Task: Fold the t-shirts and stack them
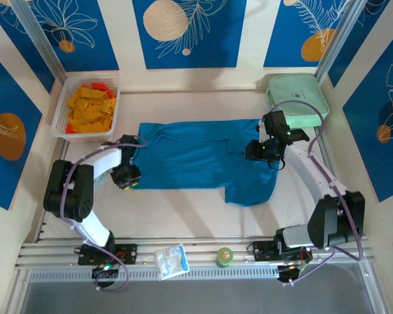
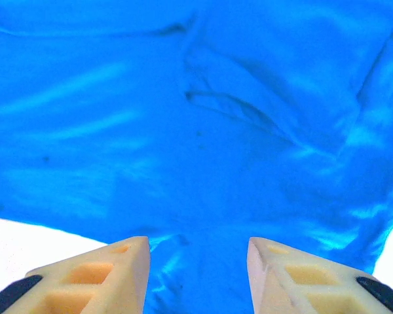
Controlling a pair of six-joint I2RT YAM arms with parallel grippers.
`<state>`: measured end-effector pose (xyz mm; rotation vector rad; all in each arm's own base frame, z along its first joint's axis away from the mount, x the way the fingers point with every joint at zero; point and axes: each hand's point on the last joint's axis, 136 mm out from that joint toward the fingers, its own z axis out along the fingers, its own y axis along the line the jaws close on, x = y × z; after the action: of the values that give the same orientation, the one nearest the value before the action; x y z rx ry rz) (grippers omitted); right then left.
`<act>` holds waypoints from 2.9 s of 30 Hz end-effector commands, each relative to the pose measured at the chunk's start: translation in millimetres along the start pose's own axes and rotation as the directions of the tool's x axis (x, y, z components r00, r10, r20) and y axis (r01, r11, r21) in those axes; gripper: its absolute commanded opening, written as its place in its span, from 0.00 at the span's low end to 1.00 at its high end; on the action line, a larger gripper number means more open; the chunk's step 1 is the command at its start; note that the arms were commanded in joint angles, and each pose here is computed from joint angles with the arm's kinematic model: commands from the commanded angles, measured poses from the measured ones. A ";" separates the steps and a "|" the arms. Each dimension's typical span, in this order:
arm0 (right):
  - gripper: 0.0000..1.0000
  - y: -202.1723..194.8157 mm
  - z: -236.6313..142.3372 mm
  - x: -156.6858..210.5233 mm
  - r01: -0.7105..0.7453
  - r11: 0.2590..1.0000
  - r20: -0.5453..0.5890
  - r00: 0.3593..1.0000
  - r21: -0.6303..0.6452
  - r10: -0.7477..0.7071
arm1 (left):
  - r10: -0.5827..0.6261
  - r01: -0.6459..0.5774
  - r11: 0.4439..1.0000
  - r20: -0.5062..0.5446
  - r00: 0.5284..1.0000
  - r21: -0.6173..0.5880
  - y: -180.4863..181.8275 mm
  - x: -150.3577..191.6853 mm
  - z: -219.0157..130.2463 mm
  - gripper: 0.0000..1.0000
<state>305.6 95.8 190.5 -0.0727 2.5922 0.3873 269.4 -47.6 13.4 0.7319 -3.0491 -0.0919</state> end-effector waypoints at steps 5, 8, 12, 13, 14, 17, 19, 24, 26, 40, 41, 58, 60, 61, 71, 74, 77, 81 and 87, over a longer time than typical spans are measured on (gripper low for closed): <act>0.49 58.0 -88.6 -36.4 0.377 0.917 0.291 0.899 -0.130 -0.329 | 0.049 -0.067 0.983 0.112 0.992 0.170 -49.0 -42.3 8.4 0.00; 0.46 66.5 -81.6 -8.9 0.649 0.757 0.242 0.747 -0.067 -0.619 | 0.055 -0.079 0.978 0.129 0.990 0.191 -51.9 -43.7 3.7 0.00; 0.49 40.9 -64.7 30.0 0.849 0.527 0.032 0.526 0.028 -0.850 | 0.076 -0.106 0.971 0.143 0.987 0.216 -54.9 -42.5 -1.7 0.00; 0.50 36.3 -60.7 43.9 0.885 0.464 -0.020 0.465 0.019 -0.885 | 0.082 -0.112 0.970 0.144 0.986 0.218 -55.2 -42.2 -2.0 0.00; 0.50 34.4 -57.1 62.7 0.926 0.377 -0.066 0.375 -0.010 -0.925 | 0.087 -0.119 0.967 0.146 0.985 0.225 -56.3 -41.8 -3.0 0.00; 0.51 32.3 -53.3 124.9 0.957 0.211 -0.125 0.189 -0.198 -0.974 | 0.099 -0.135 0.959 0.150 0.984 0.249 -60.2 -41.3 -5.4 0.00; 0.51 24.7 -48.0 158.9 0.948 0.132 -0.148 0.092 -0.290 -0.985 | 0.108 -0.146 0.954 0.151 0.983 0.264 -62.9 -40.1 -6.4 0.00; 0.51 -1.1 -16.1 204.3 0.924 0.037 -0.224 -0.054 -0.382 -0.973 | 0.122 -0.164 0.942 0.155 0.980 0.294 -66.8 -37.6 -11.1 0.00; 0.52 -1.2 -3.5 207.3 0.924 0.024 -0.226 -0.068 -0.382 -0.972 | 0.126 -0.170 0.940 0.161 0.979 0.296 -66.5 -36.8 -13.6 0.00; 0.50 0.6 59.4 202.0 0.919 0.081 -0.390 -0.083 -0.387 -0.917 | 0.141 -0.193 0.938 0.194 0.971 0.286 -60.2 -34.8 -21.5 0.00; 0.49 -0.8 61.8 205.4 0.912 0.079 -0.404 -0.098 -0.401 -0.910 | 0.142 -0.194 0.937 0.194 0.971 0.289 -60.8 -35.1 -21.6 0.00; 0.00 21.5 32.9 195.6 0.860 0.164 -0.495 -0.115 -0.484 -0.862 | 0.148 -0.203 0.939 0.205 0.968 0.278 -56.7 -34.1 -24.6 0.00; 0.00 29.7 25.9 202.7 0.832 0.193 -0.484 -0.101 -0.520 -0.869 | 0.149 -0.202 0.938 0.198 0.969 0.282 -57.3 -33.1 -23.4 0.00; 0.00 32.8 20.5 208.1 0.809 0.215 -0.487 -0.100 -0.548 -0.867 | 0.150 -0.203 0.938 0.197 0.969 0.282 -57.7 -32.9 -22.8 0.00; 0.37 51.8 10.7 222.5 0.720 0.305 -0.535 -0.108 -0.623 -0.838 | 0.155 -0.204 0.937 0.185 0.970 0.285 -58.8 -32.2 -19.4 0.00; 0.47 51.0 5.9 222.6 0.726 0.290 -0.503 -0.088 -0.624 -0.860 | 0.158 -0.206 0.938 0.185 0.970 0.279 -58.1 -32.2 -19.1 0.00; 0.49 44.6 1.0 225.6 0.734 0.278 -0.475 -0.069 -0.620 -0.877 | 0.159 -0.207 0.937 0.184 0.970 0.281 -59.0 -32.3 -18.6 0.00; 0.49 31.1 2.4 242.9 0.747 0.203 -0.400 -0.092 -0.633 -0.912 | 0.158 -0.205 0.938 0.181 0.971 0.279 -58.5 -32.5 -17.0 0.00; 0.41 4.2 12.1 261.3 0.795 0.065 -0.320 -0.166 -0.603 -0.933 | 0.167 -0.215 0.934 0.186 0.968 0.284 -59.1 -31.5 -19.9 0.00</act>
<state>80.2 104.8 57.7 -2.4158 2.3574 -0.0010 329.5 -84.3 32.0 0.5041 -3.3183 0.3299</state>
